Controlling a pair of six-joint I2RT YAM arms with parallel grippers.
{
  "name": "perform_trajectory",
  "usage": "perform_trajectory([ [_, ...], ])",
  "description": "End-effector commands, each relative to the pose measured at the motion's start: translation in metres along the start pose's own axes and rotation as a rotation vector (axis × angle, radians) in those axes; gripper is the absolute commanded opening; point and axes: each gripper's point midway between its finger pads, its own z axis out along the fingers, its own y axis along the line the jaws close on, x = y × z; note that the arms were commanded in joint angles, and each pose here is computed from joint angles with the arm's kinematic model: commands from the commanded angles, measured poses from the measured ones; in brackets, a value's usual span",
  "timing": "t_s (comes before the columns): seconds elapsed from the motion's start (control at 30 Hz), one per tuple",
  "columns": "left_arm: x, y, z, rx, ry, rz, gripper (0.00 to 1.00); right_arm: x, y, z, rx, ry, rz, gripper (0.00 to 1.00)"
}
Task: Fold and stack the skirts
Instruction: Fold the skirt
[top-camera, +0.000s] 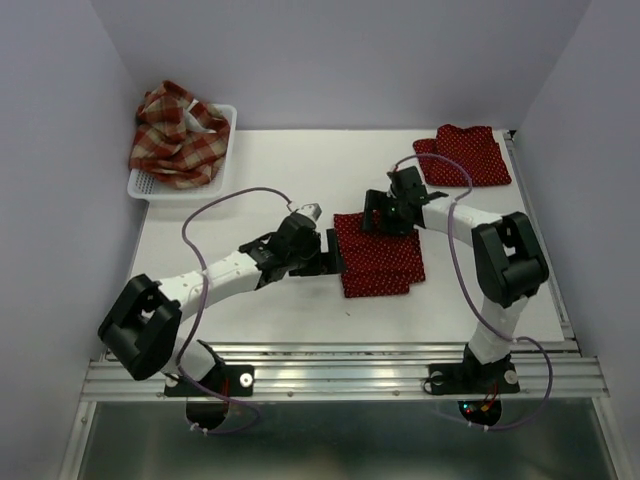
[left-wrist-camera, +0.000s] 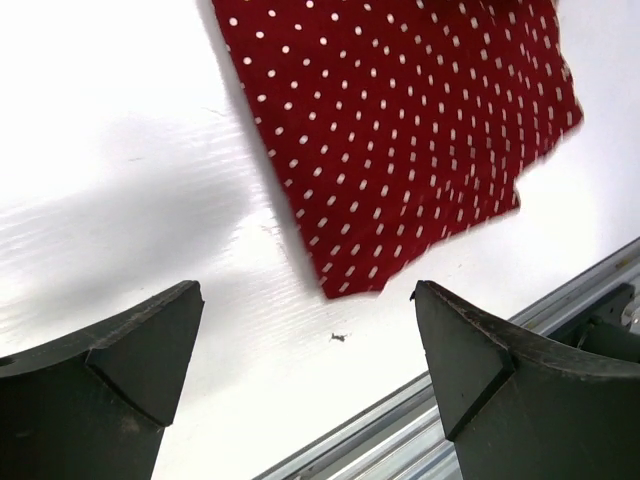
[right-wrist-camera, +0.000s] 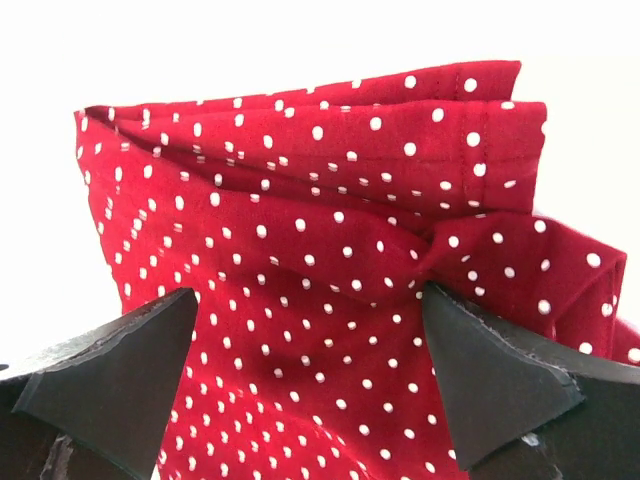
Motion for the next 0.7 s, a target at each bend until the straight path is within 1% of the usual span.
perform_trajectory([
  [0.0,-0.028,0.02,-0.034,-0.066,-0.124,-0.035,0.99,-0.015,0.015,0.055,-0.16,0.09,-0.387,1.0],
  [0.03,-0.026,0.029,-0.038,-0.088,-0.123,-0.044,0.99,-0.018,0.027,0.061,-0.239,0.105,-0.464,1.0],
  [0.07,-0.027,0.034,-0.042,-0.096,-0.131,-0.055,0.99,-0.044,0.048,0.059,-0.312,0.074,-0.561,1.0],
  [0.1,-0.035,0.042,-0.048,-0.115,-0.163,-0.071,0.99,-0.037,0.057,0.075,-0.393,0.095,-0.654,1.0],
  [0.13,-0.036,0.05,-0.052,-0.146,-0.172,-0.078,0.99,-0.044,0.065,0.078,-0.437,0.082,-0.706,1.0],
  [0.17,-0.038,0.055,-0.055,-0.158,-0.184,-0.085,0.99,-0.07,0.083,0.072,-0.477,0.028,-0.782,1.0],
  [0.23,-0.041,0.064,-0.059,-0.19,-0.196,-0.098,0.99,-0.089,0.1,0.069,-0.519,0.0,-0.815,1.0],
  [0.27,-0.041,0.067,-0.061,-0.201,-0.193,-0.104,0.99,-0.088,0.1,0.067,-0.522,0.039,-0.808,1.0],
  [0.3,-0.042,0.068,-0.062,-0.204,-0.199,-0.108,0.99,-0.113,0.121,0.05,-0.526,-0.029,-0.845,1.0],
  [0.33,-0.042,0.068,-0.063,-0.204,-0.2,-0.109,0.99,-0.121,0.125,0.041,-0.519,-0.05,-0.854,1.0],
  [0.37,-0.044,0.069,-0.063,-0.203,-0.205,-0.113,0.99,-0.143,0.137,0.016,-0.503,-0.131,-0.87,1.0],
  [0.4,-0.044,0.068,-0.063,-0.198,-0.207,-0.113,0.99,-0.153,0.145,0.003,-0.477,-0.175,-0.841,1.0],
  [0.43,-0.044,0.067,-0.063,-0.19,-0.208,-0.112,0.99,-0.162,0.141,-0.005,-0.421,-0.207,-0.823,1.0],
  [0.47,-0.047,0.065,-0.063,-0.179,-0.215,-0.111,0.99,-0.172,0.144,-0.019,-0.401,-0.247,-0.794,1.0],
  [0.5,-0.048,0.065,-0.062,-0.174,-0.216,-0.105,0.99,-0.189,0.154,-0.049,-0.388,-0.321,-0.717,1.0],
  [0.53,-0.048,0.064,-0.062,-0.169,-0.216,-0.103,0.99,-0.199,0.148,-0.058,-0.324,-0.356,-0.668,1.0],
  [0.57,-0.05,0.063,-0.062,-0.164,-0.222,-0.103,0.99,-0.199,0.142,-0.059,-0.291,-0.37,-0.599,1.0],
  [0.6,-0.051,0.062,-0.062,-0.162,-0.223,-0.098,0.99,-0.208,0.133,-0.079,-0.217,-0.418,-0.453,1.0],
  [0.63,-0.051,0.062,-0.062,-0.161,-0.226,-0.096,0.99,-0.206,0.126,-0.082,-0.184,-0.422,-0.395,1.0],
  [0.67,-0.052,0.061,-0.063,-0.16,-0.231,-0.096,0.99,-0.186,0.103,-0.069,-0.113,-0.374,-0.313,1.0],
])
